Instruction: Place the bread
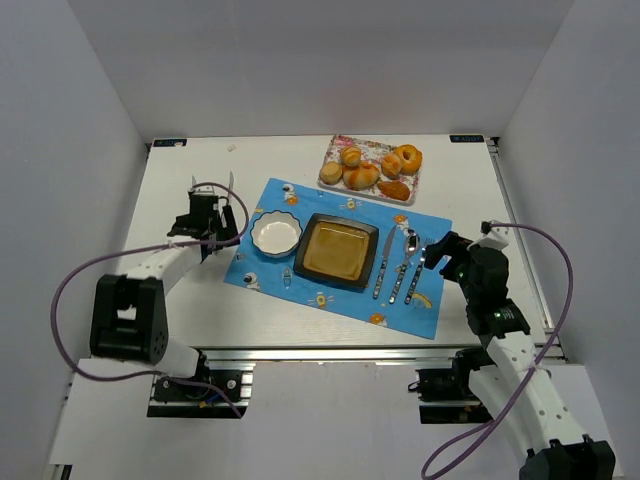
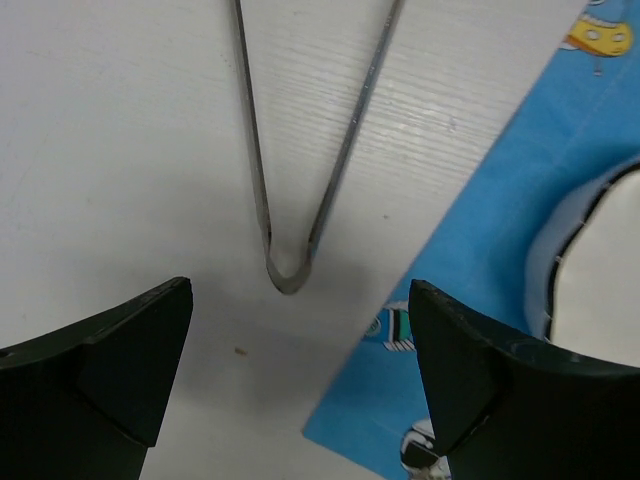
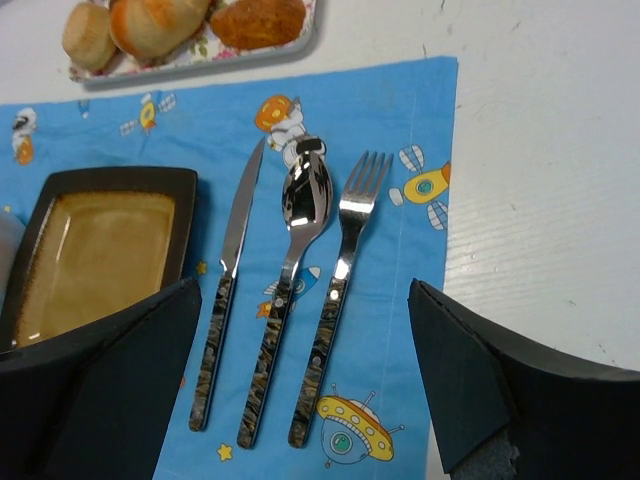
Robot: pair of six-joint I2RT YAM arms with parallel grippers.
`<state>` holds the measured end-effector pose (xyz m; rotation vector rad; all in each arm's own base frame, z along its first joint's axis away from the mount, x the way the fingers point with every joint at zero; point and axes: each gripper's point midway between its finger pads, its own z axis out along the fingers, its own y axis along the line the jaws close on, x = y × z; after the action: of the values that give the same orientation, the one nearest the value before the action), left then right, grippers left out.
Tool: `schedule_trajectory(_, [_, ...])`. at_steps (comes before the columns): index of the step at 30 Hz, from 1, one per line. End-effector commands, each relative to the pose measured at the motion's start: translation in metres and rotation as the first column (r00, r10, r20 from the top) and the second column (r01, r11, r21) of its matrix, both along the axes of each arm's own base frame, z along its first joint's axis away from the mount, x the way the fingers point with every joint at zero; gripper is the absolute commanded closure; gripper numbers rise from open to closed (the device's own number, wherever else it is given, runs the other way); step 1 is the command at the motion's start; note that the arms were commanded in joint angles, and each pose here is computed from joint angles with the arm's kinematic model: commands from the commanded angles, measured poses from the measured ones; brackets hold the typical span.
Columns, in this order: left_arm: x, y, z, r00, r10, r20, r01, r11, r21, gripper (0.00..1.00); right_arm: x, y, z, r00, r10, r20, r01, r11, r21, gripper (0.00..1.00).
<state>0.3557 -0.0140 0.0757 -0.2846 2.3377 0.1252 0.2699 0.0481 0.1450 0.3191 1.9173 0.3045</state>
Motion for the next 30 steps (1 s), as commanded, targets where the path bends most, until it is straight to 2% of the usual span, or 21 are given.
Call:
schedule_trajectory(1, [0.027,0.002,0.004,0.997,-0.078,0.003,0.078,0.997,0.016,0.02,0.007,0.007,0.007,0.999,0.035,0.02,-0.035,0.999,0.003,0.11])
schedule_trajectory(3, [0.029,0.01,-0.014,0.997,-0.06,-0.049,0.062,0.997,0.05,0.02,0.009,0.011,0.002,0.999,0.053,0.008,-0.053,0.999,0.008,0.11])
schedule_trajectory(6, [0.039,0.009,-0.03,0.994,-0.076,-0.077,0.079,0.996,0.037,0.02,0.011,0.016,-0.002,0.997,0.078,-0.015,-0.078,0.997,0.012,0.11])
schedule_trajectory(10, [0.054,0.009,-0.038,0.994,-0.083,-0.072,0.085,0.996,0.028,0.02,0.012,0.016,-0.006,0.996,0.079,-0.04,-0.079,0.997,0.006,0.11])
schedule_trajectory(15, [0.068,0.026,-0.046,0.995,-0.035,-0.095,0.035,0.999,-0.005,0.02,0.012,0.016,-0.006,0.996,0.078,-0.036,-0.078,0.997,0.004,0.11])
schedule_trajectory(18, [0.075,0.038,-0.054,0.993,-0.006,-0.121,0.008,1.0,0.016,0.02,0.011,0.013,-0.005,0.997,0.067,-0.031,-0.067,0.998,-0.001,0.11])
schedule_trajectory(20, [0.075,0.039,-0.066,0.987,-0.015,-0.163,0.019,1.0,0.02,0.02,0.011,0.012,-0.004,0.998,0.062,-0.026,-0.062,0.998,-0.004,0.11])
schedule_trajectory(23, [0.084,0.037,-0.069,0.986,-0.033,-0.16,0.037,0.999,0.016,0.02,0.012,0.012,-0.004,0.998,0.058,-0.023,-0.058,0.998,-0.003,0.11])
schedule_trajectory(28, [0.089,0.033,-0.068,0.985,-0.075,-0.155,0.076,0.997,0.005,0.11,0.013,0.011,-0.005,0.998,0.053,-0.03,-0.053,0.999,-0.008,0.11])
schedule_trajectory(30, [0.09,0.034,-0.067,0.987,-0.072,-0.145,0.075,0.997,0.011,0.18,0.013,0.011,-0.005,0.998,0.053,-0.032,-0.053,0.999,-0.007,0.11])
